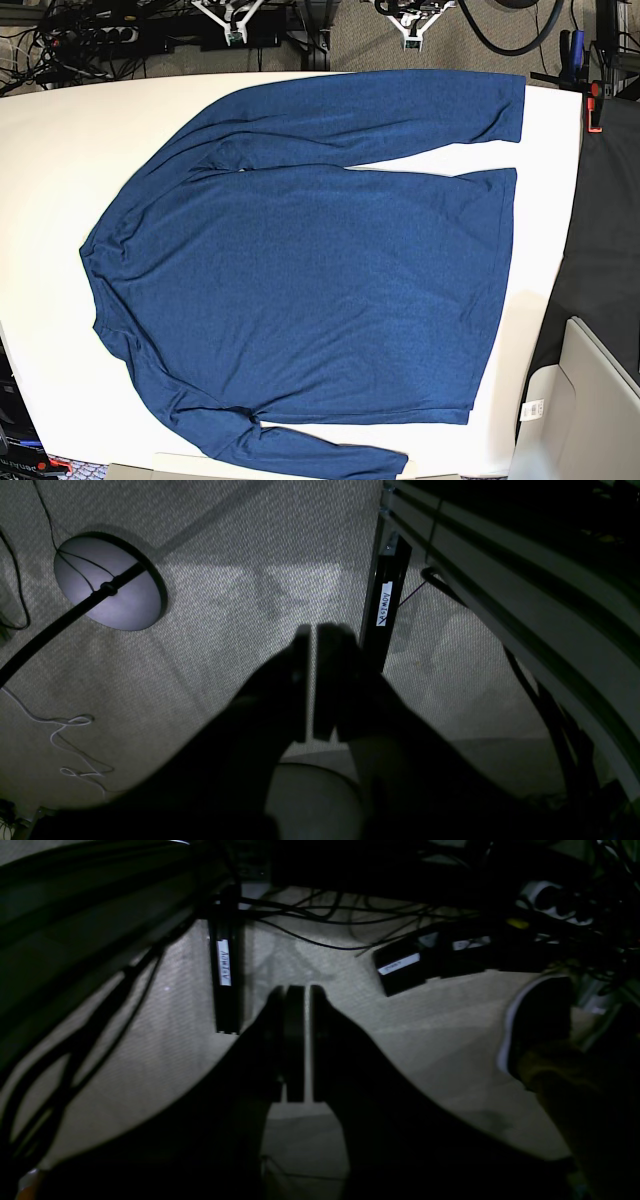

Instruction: Fold the T-shirt properly

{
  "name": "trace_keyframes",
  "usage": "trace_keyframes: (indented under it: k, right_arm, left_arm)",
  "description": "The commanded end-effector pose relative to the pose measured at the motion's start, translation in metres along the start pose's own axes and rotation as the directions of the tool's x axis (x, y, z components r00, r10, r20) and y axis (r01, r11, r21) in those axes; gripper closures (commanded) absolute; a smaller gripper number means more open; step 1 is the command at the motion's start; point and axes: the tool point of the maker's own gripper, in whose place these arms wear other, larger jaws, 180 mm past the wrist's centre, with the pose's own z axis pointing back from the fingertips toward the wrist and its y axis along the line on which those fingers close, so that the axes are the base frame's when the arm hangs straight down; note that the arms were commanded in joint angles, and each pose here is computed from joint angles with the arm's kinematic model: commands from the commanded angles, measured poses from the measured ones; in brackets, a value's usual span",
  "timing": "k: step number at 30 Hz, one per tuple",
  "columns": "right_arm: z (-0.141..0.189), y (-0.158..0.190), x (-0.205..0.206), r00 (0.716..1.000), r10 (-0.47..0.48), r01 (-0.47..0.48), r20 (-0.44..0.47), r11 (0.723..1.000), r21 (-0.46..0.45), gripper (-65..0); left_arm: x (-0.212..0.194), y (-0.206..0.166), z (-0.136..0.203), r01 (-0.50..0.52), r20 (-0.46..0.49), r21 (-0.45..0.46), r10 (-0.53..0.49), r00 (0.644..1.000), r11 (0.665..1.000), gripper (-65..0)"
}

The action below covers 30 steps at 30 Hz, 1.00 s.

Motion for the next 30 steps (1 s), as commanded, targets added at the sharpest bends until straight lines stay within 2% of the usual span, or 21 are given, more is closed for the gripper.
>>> trace_keyframes:
  k: [1,18,23,30]
  right_arm:
    - [0.000,-0.003,0.000,1.000,-0.001,0.001,0.007,1.000,-0.007,0.0]
    - [0.000,-0.004,0.000,1.000,0.001,-0.001,0.006,1.000,-0.008,0.0]
    - [0.002,-0.008,-0.014,1.000,0.002,-0.002,-0.013,1.000,-0.015,0.0]
    - [0.004,-0.028,-0.036,0.999,0.016,-0.018,-0.047,0.999,-0.043,0.0]
  left_arm:
    - [0.001,0.002,0.000,0.005,0.010,0.003,-0.005,1.000,1.000,-0.4]
    - [0.000,0.002,0.000,0.003,0.008,0.003,-0.003,1.000,1.000,-0.4]
    - [-0.006,0.004,0.000,0.003,-0.001,0.005,-0.003,1.000,1.000,-0.4]
    - [-0.027,0.037,0.003,0.009,-0.031,0.054,-0.008,0.999,0.998,-0.4]
